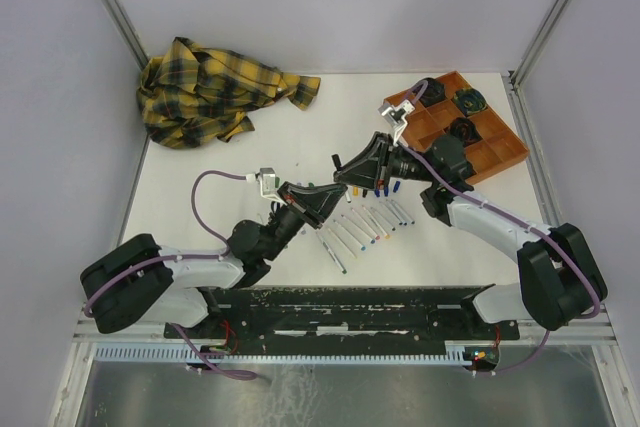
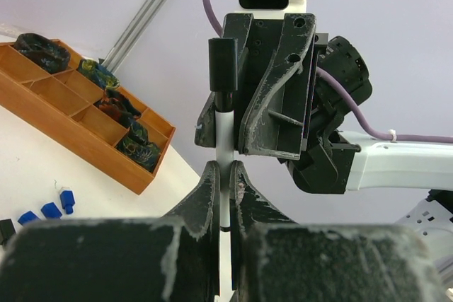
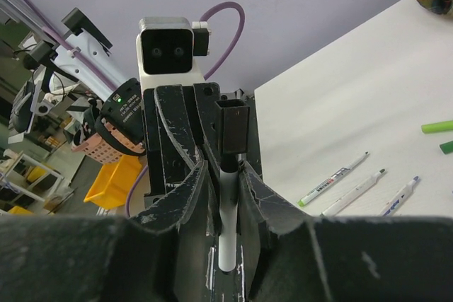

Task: Open the pen caps
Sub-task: Open the pen cap from the pen.

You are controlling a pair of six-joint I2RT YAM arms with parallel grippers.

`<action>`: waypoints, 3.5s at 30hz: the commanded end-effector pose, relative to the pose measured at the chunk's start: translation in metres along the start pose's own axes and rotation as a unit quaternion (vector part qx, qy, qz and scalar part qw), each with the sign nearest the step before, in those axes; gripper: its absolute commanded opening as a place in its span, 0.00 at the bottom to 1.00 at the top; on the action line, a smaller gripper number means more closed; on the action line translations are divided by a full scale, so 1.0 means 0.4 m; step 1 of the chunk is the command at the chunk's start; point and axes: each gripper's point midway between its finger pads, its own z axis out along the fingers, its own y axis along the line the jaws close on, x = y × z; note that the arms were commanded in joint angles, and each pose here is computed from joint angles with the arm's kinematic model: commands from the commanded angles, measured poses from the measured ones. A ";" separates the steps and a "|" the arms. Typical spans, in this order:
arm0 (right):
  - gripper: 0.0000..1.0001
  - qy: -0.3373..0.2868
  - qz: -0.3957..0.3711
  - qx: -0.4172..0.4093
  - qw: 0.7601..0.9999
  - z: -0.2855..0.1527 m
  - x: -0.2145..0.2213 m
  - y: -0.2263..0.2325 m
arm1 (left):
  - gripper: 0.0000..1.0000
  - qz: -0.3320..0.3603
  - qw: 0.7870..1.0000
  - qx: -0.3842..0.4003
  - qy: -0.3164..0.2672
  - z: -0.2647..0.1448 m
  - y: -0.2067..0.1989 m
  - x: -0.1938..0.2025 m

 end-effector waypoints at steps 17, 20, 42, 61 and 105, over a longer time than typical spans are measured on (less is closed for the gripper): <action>0.00 0.013 -0.046 -0.025 0.999 0.019 -0.029 0.053 | 0.27 -0.018 0.999 0.020 -0.030 -0.005 -0.043 -0.051; 0.00 0.013 -0.049 -0.028 0.998 0.018 -0.032 0.057 | 0.45 -0.004 1.000 0.017 -0.014 -0.031 -0.035 -0.041; 0.00 0.029 -0.041 -0.031 0.998 0.020 -0.018 0.048 | 0.73 0.002 0.996 0.007 0.092 0.045 -0.052 -0.141; 0.00 0.036 -0.030 -0.031 0.998 0.023 -0.012 0.044 | 0.54 0.000 0.996 0.011 0.093 0.098 -0.053 -0.146; 0.00 0.071 -0.003 -0.019 0.997 0.036 0.032 0.014 | 0.03 0.086 0.993 0.026 -0.070 0.299 -0.036 -0.576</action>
